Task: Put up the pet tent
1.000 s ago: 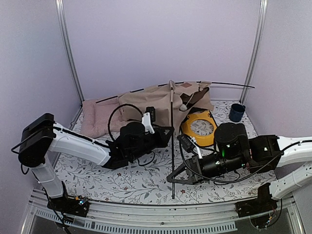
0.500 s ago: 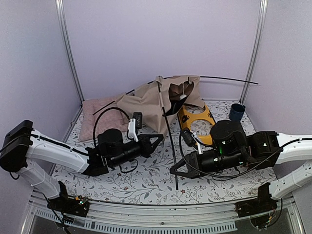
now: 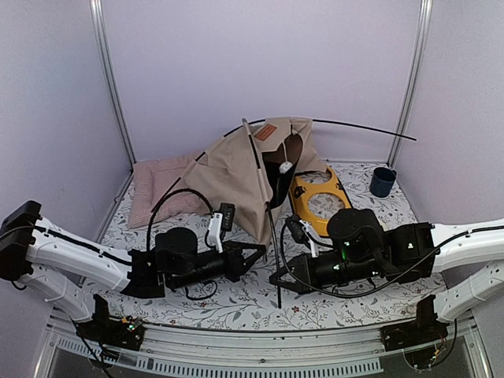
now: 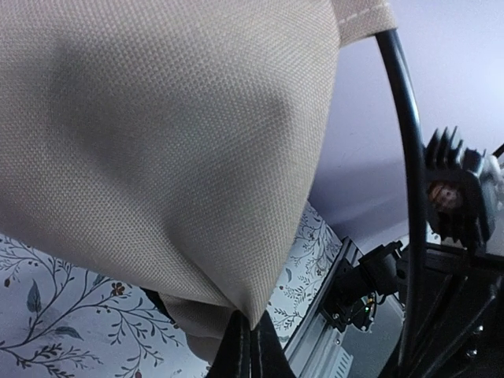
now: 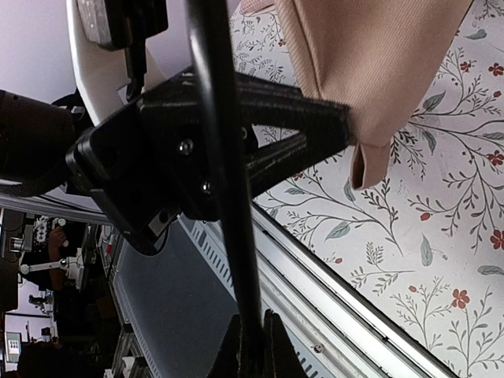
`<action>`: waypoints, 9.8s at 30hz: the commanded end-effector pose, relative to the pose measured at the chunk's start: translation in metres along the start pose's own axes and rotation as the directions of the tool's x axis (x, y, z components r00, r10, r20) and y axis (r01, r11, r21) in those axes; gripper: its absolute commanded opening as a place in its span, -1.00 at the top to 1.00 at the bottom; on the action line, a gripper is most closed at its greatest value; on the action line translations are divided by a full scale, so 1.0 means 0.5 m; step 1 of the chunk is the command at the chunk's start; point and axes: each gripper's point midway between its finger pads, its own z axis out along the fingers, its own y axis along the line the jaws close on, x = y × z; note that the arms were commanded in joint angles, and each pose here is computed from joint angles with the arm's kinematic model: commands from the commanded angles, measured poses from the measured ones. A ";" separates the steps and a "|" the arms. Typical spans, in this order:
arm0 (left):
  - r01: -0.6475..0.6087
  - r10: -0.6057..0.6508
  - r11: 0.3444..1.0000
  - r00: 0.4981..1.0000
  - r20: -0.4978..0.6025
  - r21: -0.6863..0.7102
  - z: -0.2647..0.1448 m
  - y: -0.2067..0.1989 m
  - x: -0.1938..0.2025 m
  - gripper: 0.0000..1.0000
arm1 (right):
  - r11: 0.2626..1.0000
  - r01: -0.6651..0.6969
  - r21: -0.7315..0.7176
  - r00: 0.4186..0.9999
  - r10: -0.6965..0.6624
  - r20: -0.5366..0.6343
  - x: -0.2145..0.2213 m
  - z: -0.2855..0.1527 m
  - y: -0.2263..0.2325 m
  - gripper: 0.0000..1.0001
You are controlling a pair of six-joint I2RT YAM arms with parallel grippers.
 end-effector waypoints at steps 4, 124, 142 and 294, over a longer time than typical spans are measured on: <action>0.042 -0.024 0.997 0.969 -0.244 0.068 -0.043 -0.055 0.147 1.00 | 0.999 0.005 -0.041 0.932 0.010 0.363 -0.174 -0.047 0.046 1.00; 0.616 -0.606 0.788 0.777 -0.170 0.005 -0.077 -0.039 0.019 1.00 | 0.968 0.159 0.195 0.876 -0.229 0.423 -0.102 0.109 -0.051 1.00; 0.187 -0.203 0.960 0.978 -0.057 -0.209 -0.180 0.015 -0.086 -0.18 | 0.935 0.149 0.321 0.952 -0.224 0.208 -0.026 0.096 -0.129 0.81; -0.389 0.388 0.912 0.921 -0.036 -0.129 0.046 0.120 -0.350 1.00 | 0.804 0.137 0.579 0.802 -0.433 0.411 -0.733 -0.266 -0.219 0.17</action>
